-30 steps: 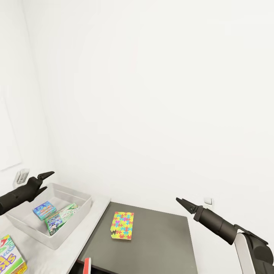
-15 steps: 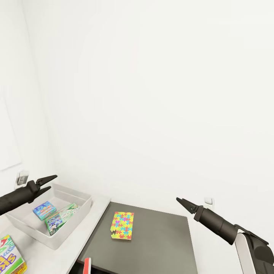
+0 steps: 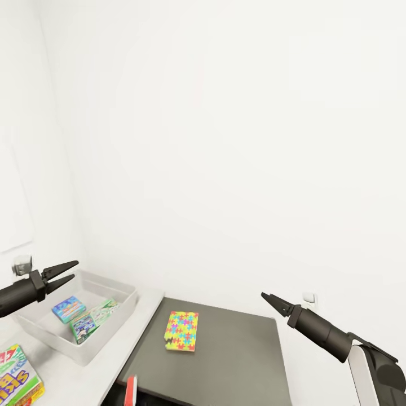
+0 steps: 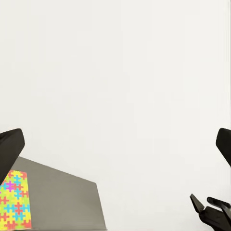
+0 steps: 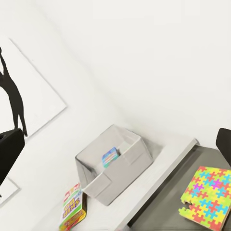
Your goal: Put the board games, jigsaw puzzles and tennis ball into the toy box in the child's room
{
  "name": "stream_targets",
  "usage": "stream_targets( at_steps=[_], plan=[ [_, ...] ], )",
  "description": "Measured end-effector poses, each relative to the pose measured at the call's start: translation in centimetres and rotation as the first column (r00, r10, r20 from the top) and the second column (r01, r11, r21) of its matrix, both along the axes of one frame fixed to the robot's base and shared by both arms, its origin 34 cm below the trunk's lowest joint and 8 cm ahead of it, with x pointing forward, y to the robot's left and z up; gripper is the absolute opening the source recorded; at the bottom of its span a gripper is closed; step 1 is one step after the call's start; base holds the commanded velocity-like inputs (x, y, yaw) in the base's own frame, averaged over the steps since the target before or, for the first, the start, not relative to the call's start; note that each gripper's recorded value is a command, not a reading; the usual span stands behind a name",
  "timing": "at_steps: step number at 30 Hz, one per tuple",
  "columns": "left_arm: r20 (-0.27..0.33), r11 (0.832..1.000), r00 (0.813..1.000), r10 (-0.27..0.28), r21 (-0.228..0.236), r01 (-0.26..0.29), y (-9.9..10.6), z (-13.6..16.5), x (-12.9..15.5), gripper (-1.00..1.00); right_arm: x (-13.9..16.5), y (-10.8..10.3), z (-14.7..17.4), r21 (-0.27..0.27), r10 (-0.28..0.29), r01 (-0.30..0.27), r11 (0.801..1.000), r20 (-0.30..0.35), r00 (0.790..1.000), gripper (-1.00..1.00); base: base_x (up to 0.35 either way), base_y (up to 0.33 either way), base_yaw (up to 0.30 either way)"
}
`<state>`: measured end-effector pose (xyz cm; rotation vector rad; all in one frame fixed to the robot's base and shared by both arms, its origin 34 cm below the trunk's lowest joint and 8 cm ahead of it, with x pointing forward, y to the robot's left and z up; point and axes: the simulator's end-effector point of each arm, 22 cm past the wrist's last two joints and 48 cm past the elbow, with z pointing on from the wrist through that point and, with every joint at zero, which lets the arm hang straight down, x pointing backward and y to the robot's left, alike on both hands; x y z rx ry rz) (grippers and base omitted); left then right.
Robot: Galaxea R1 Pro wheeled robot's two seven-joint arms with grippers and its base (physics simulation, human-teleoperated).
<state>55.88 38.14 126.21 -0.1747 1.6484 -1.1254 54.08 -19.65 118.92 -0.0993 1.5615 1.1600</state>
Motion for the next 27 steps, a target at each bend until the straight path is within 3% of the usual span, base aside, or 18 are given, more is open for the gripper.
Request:
stream_targets(
  at_steps=[9,15,27],
  plan=[
    [0.039,0.999,0.999,-0.034,-0.014,0.035,-0.7,1.2,-0.8,1.00,-0.3,-0.1,0.7,0.001,-0.001,0.001,1.000,0.020,1.000,1.00,-0.217,-0.129,0.000],
    [0.076,0.997,0.994,-0.074,-0.033,0.076,-1.4,2.2,-1.6,1.00,-0.4,-0.1,0.9,0.000,-0.002,0.002,1.000,0.025,1.000,1.00,-0.042,-0.156,0.000],
    [0.086,0.995,0.993,-0.084,-0.038,0.087,-1.6,2.4,-1.9,1.00,-0.4,-0.1,0.9,-0.002,-0.006,0.006,1.000,0.024,1.000,1.00,-0.003,-0.012,0.000]
  ],
)
